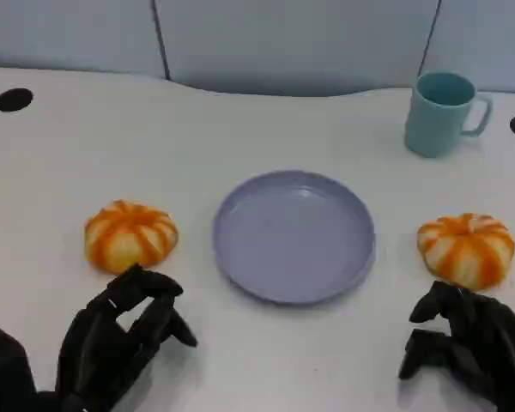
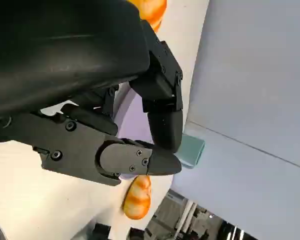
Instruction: Grasp the bread from the table and place it into the plate.
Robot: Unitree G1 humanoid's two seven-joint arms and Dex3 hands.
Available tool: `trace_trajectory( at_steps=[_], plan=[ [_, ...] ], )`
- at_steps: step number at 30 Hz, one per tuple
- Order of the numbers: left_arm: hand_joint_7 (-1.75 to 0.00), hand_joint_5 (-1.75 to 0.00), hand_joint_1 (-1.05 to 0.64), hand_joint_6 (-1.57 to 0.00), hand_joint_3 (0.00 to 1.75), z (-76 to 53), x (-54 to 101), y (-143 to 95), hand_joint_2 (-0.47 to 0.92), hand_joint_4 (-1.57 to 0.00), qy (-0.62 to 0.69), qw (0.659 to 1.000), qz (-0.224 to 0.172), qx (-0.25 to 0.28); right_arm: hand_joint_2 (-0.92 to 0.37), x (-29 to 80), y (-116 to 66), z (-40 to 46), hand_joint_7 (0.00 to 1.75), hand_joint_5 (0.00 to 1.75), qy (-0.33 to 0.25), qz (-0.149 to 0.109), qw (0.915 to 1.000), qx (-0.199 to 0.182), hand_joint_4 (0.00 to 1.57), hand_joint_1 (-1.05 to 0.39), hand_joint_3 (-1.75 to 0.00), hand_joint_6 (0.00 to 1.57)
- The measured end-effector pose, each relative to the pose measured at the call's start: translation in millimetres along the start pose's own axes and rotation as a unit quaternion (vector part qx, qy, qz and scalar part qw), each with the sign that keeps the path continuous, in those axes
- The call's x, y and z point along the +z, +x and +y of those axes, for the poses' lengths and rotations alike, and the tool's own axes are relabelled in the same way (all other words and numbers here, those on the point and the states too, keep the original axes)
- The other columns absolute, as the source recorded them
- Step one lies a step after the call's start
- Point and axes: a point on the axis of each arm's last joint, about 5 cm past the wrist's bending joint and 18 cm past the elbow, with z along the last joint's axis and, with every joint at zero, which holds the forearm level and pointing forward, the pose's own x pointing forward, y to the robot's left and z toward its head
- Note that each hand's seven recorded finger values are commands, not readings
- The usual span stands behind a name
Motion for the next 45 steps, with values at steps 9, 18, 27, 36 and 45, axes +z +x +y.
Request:
trace_trajectory(
  at_steps=[9, 18, 27, 36, 45],
  plan=[
    [-1.27, -1.73, -0.57, -0.61, 0.21, 1.4, 1.0, -1, 0.92, -0.62, 0.000, 1.000, -0.001, -0.002, -0.92, 0.0, 0.0, 0.0, 0.97, 1.04, 0.000, 0.000, 1.0000, 0.000, 1.25, -0.43, -0.41, 1.16],
    [-1.15, -1.62, -0.55, -0.66, 0.23, 1.0, 2.3, 0, 0.92, -0.67, 0.000, 1.000, -0.002, -0.004, -0.92, -0.3, -0.1, 0.4, 0.98, 1.04, -0.001, -0.001, 1.0000, 0.001, 1.25, -0.42, -0.43, 1.15],
    [-1.23, -1.72, -0.56, -0.63, 0.23, 1.9, 2.8, 0, 0.92, -0.62, 0.000, 1.000, 0.002, -0.004, -0.92, -0.5, -1.1, 0.5, 0.97, 1.03, -0.001, -0.001, 1.0000, 0.000, 1.25, -0.43, -0.42, 1.13],
    [-1.17, -1.65, -0.56, -0.57, 0.21, 1.9, 6.9, -1, 0.92, -0.56, 0.041, 0.999, -0.031, -0.006, -0.92, -1.1, -0.8, 2.3, 1.00, 1.03, -0.002, -0.001, 1.0000, 0.003, 1.26, -0.43, -0.43, 1.12],
    [-0.30, -0.92, -0.43, -0.65, 0.21, 1.6, 21.1, -1, 0.92, -0.53, 0.241, 0.966, -0.090, -0.025, -0.92, -2.6, 2.1, 5.3, 1.00, 1.03, 0.004, -0.003, 1.0000, 0.005, 1.26, -0.42, -0.43, 1.12]
  ],
)
